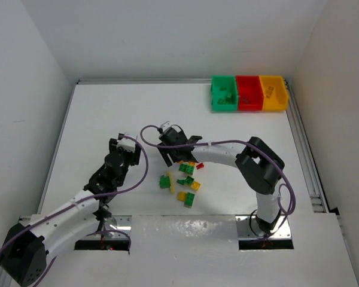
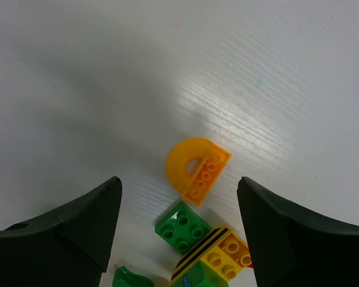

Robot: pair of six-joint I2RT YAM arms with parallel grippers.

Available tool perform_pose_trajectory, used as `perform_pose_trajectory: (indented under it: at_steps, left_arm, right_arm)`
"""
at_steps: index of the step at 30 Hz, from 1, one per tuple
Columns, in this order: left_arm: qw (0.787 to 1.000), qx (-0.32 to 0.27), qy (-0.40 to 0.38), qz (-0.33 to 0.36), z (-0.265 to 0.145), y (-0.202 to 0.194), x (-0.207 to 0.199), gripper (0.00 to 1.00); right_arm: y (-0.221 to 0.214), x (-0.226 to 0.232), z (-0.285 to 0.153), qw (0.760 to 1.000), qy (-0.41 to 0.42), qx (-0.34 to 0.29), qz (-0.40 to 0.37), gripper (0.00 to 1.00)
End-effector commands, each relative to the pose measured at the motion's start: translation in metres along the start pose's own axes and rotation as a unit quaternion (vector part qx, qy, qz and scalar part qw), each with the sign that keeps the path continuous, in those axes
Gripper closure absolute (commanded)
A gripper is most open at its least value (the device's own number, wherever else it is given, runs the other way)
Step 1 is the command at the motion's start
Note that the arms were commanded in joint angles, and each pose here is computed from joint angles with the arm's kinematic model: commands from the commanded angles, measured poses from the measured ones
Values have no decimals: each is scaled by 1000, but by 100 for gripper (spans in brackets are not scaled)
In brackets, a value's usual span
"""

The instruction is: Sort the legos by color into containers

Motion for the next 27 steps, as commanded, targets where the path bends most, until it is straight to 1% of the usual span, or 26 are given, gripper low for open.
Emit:
perform_pose_trajectory:
  at_steps: [1, 2, 4, 5, 7, 8, 9, 10, 14, 15, 17, 19, 24, 27]
  left_arm:
    - [1000, -18, -14, -3, 0, 7, -4, 41]
    - [1000, -18, -14, -3, 0, 7, -4, 41]
    - [1000, -18, -15, -2, 0, 7, -4, 41]
    - [1000, -18, -16, -1, 0, 6, -4, 41]
    - [1000, -17, -19, 2, 0, 5, -4, 41]
    - [1000, -17, -21, 2, 0, 5, -4, 41]
    - [1000, -15, -21, 3, 0, 5, -5, 41]
    - [1000, -14, -21, 3, 0, 4, -5, 41]
    - [1000, -10, -24, 6, 0, 3, -5, 41]
    - [1000, -9, -24, 6, 0, 3, -5, 41]
    - [1000, -7, -23, 5, 1, 3, -5, 41]
    - [1000, -5, -22, 6, 1, 3, -5, 41]
    - [1000, -1, -21, 7, 1, 2, -5, 41]
    - [1000, -1, -17, 7, 2, 2, -5, 41]
  right_arm:
    - [14, -1, -7, 997, 21, -42, -56, 25]
    - [16, -5, -8, 994, 27, -47, -95, 34]
    - [16, -10, -11, 988, 57, -48, -137, 34]
    - [15, -12, -11, 976, 101, -51, -187, 31]
    - [5, -16, -13, 960, 134, -31, -245, 26]
    - [6, -20, -13, 943, 149, -32, -295, 24]
    - [-1, -24, -13, 934, 172, -17, -312, 19]
    - [0, -28, -12, 930, 178, -15, -321, 19]
    - [13, -54, -3, 930, 200, -29, -307, 18]
    - [11, -52, 1, 924, 219, -30, -311, 18]
    - [14, -53, 5, 916, 224, -35, -331, 19]
    - [12, -48, 11, 909, 246, -33, -335, 19]
    - [9, -46, 18, 903, 255, -36, -345, 20]
    - [3, -44, 25, 895, 263, -28, -359, 19]
Point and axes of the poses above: each gripper's point midway between its finger pads, its own z axis out along the fingers, its own x axis along the line the jaws close on, y = z × x, the point moved 8 cm from there along -z, back along the fingers, and after that the axes turned 13 degrees about -z, right-handed, at the moved point
